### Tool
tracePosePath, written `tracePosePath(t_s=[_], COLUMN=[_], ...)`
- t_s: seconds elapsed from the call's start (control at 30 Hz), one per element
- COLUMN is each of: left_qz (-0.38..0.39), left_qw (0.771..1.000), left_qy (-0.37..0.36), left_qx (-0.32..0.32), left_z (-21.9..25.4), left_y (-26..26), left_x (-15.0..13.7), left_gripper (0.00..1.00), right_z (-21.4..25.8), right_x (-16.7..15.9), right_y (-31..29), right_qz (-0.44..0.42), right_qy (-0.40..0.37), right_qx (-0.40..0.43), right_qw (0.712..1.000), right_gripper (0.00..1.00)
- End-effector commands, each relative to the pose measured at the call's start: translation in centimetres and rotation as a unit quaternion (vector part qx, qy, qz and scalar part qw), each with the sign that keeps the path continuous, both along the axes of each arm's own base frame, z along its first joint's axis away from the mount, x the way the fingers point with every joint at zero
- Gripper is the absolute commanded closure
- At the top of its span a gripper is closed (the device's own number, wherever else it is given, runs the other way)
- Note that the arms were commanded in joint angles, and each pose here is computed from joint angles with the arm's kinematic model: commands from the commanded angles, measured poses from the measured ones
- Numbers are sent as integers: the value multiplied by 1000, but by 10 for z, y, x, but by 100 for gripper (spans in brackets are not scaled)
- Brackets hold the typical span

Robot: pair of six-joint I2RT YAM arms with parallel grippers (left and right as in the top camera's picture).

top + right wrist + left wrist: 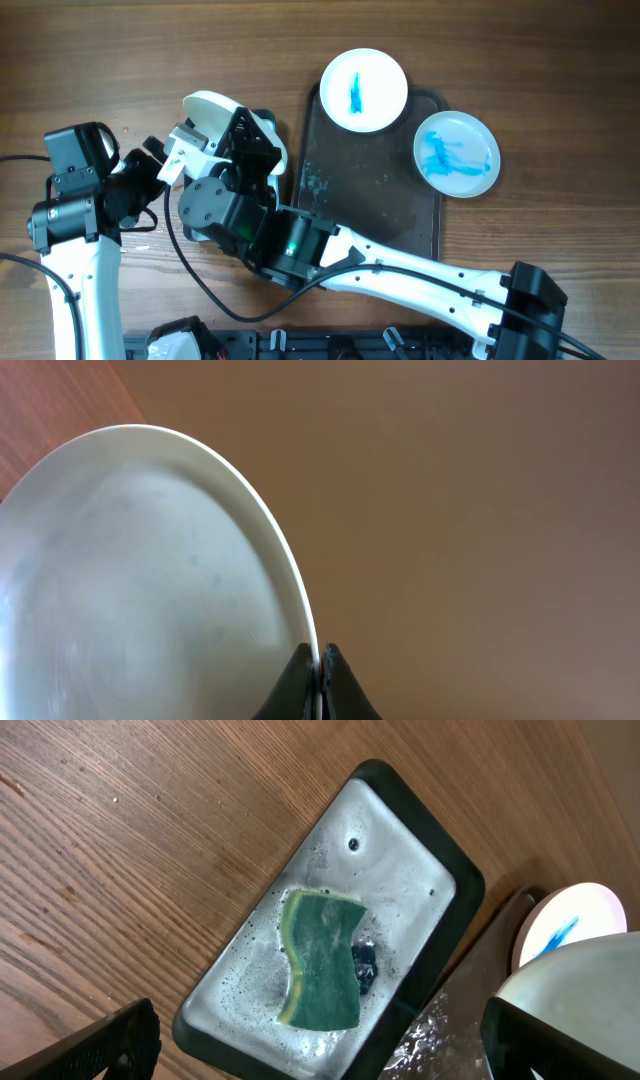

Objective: Clean dirty plates on tray and stack at the side

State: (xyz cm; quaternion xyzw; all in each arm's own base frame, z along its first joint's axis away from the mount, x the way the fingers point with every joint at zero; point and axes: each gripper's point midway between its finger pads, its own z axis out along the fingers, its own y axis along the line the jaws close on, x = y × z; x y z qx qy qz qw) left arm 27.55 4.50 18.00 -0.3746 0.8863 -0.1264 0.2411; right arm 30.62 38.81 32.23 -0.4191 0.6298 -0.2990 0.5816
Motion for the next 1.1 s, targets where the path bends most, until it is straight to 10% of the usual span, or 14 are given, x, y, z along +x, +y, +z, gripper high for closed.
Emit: tracePosePath(t_s=[0.0,0.6,0.83,1.07], left_qz=[0,0,0,0], left_qw=[1000,1000,1000,1000], left_qy=[-13,-13,-13,-13], left_qx=[3,3,3,3], left_z=[8,8,8,8], left_y=[2,2,2,2], left_x=[2,2,2,2], left_gripper=[0,0,0,0], right_z=[10,11,-3,-113], right_x=[3,5,53,74], right_y=[0,-2,-57,-71], right_qz=[-13,-17,-131,-99], right_qy=[-11,-11,6,317], right_qx=[18,28,209,321], right_qw=[1000,999,969,887], right_gripper=[96,96,96,96])
